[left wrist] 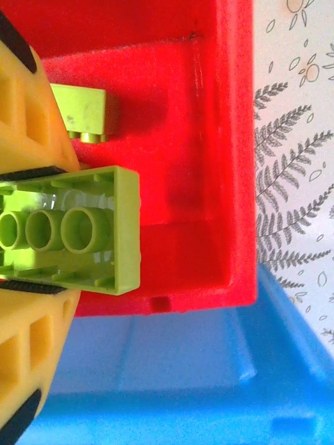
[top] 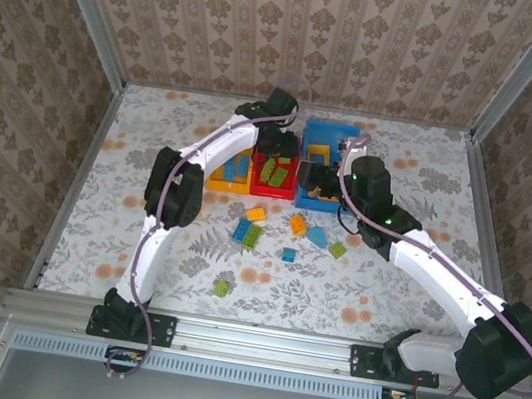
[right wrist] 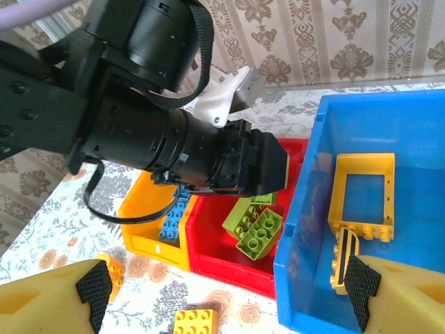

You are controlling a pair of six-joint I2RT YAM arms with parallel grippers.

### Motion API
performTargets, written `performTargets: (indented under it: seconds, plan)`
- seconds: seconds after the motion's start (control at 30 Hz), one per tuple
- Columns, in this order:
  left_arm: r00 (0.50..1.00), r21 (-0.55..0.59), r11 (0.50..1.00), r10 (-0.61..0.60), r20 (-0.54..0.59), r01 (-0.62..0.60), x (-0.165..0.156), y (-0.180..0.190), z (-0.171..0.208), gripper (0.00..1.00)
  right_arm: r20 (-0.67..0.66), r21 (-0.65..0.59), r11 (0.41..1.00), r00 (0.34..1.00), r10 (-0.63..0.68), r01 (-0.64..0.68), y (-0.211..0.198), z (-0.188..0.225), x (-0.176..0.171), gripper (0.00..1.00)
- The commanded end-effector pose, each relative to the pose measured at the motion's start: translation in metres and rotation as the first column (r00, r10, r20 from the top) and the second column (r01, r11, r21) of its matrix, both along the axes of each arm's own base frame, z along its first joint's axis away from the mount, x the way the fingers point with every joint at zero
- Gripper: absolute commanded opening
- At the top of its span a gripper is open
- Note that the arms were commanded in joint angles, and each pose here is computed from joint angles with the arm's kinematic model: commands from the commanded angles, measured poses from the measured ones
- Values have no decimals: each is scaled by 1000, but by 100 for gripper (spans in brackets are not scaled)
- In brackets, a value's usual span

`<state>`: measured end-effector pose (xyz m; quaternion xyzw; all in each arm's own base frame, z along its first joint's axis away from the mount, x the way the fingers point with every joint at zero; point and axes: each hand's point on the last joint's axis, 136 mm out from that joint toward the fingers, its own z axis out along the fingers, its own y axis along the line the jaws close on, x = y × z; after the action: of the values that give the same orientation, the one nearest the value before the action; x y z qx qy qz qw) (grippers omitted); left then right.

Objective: Sort the legos into containers by color

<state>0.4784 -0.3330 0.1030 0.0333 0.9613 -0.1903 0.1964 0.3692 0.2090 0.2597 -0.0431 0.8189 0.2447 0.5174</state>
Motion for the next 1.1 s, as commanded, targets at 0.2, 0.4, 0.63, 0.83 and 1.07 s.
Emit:
performTargets:
  seconds: [0.2, 0.4, 0.63, 0.83, 1.07]
  plan:
    - [1000, -13, 1000, -20, -16, 20, -14, 6, 21, 50, -12, -36, 999, 1000, -11, 11, -9, -3, -7, 90]
    - [998, -16, 1000, 20, 59, -20, -34, 26, 67, 49, -33, -176, 976, 992, 123, -127, 23, -19, -17, 87]
    - [969, 69, 970, 224, 108, -232, -101, 132, 100, 50, -103, -297, 870, 919, 381, -394, 131, -57, -47, 86]
    - [911, 92, 907, 408, 54, -411, -191, 229, 88, 50, -229, -232, 844, 870, 436, -484, 201, -95, -53, 84]
    - [895, 99, 889, 442, 64, -447, -268, 276, 90, 55, -291, -237, 863, 880, 376, -447, 243, -136, -40, 89]
